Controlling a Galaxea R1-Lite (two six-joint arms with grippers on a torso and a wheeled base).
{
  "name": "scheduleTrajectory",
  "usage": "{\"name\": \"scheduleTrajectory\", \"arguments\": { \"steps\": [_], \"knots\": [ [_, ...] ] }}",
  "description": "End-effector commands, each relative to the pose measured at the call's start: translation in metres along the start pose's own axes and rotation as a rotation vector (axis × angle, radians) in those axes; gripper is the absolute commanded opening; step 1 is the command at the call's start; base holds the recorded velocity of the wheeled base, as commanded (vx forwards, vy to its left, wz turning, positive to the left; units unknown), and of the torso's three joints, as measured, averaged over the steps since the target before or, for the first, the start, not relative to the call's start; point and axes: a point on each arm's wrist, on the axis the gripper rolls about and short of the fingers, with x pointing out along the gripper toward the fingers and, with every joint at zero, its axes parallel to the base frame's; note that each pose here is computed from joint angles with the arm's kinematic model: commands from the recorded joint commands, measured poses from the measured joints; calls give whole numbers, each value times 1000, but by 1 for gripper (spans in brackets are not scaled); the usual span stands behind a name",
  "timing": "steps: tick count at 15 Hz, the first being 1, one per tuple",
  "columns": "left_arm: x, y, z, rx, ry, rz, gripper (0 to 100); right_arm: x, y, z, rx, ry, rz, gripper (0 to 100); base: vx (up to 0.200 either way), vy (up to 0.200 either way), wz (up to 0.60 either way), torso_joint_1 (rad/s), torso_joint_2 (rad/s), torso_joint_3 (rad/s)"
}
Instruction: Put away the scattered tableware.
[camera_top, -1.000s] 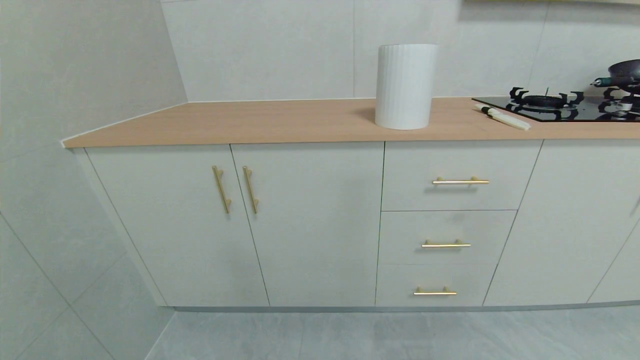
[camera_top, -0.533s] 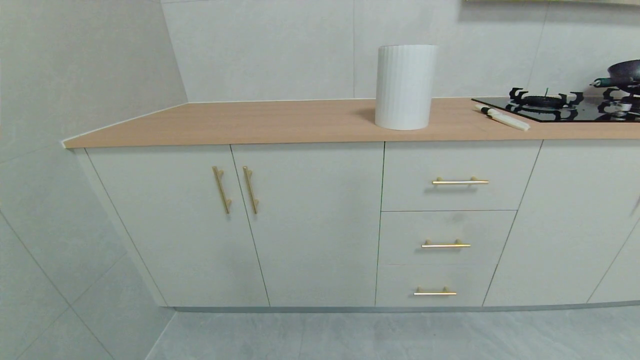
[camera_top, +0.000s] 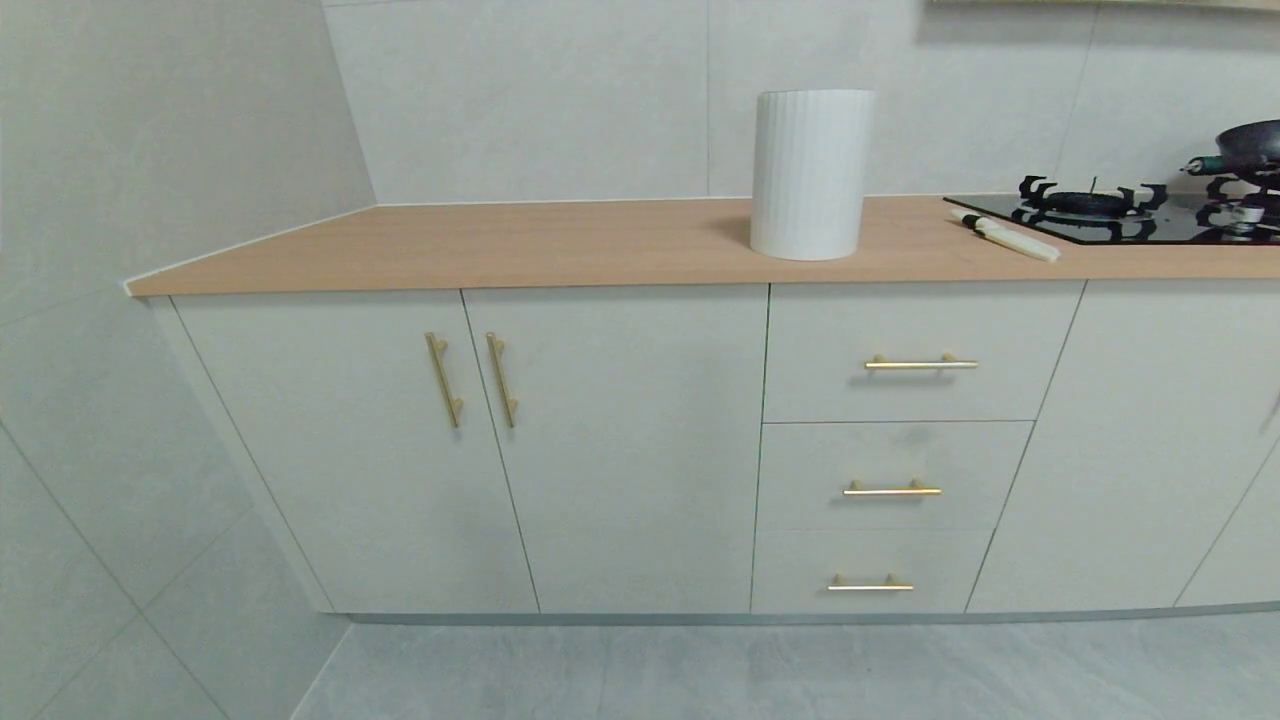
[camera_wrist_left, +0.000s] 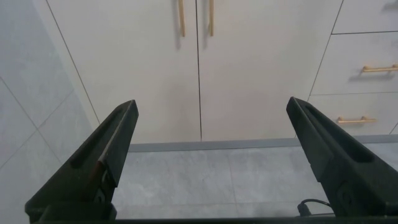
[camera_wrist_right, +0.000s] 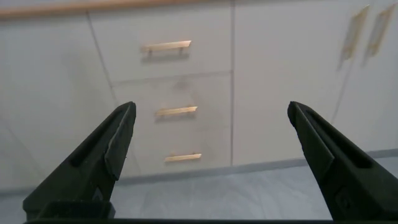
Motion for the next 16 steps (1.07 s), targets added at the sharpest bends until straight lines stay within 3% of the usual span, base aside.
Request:
{"name": "scheduleTrajectory", "arguments": {
  "steps": [1, 7, 16],
  "knots": [
    [0, 0, 0, 0, 1, -1, 100, 11, 0, -28, -6, 41, 26, 100, 0, 0, 0, 0, 0, 0],
    [0, 0, 0, 0, 1, -1, 100, 14, 1, -45, -31, 105, 62, 100, 0, 0, 0, 0, 0, 0],
    [0, 0, 0, 0, 1, -1, 100, 14, 1, -45, -49, 103, 77, 100, 22, 0, 0, 0, 0, 0]
  ]
}}
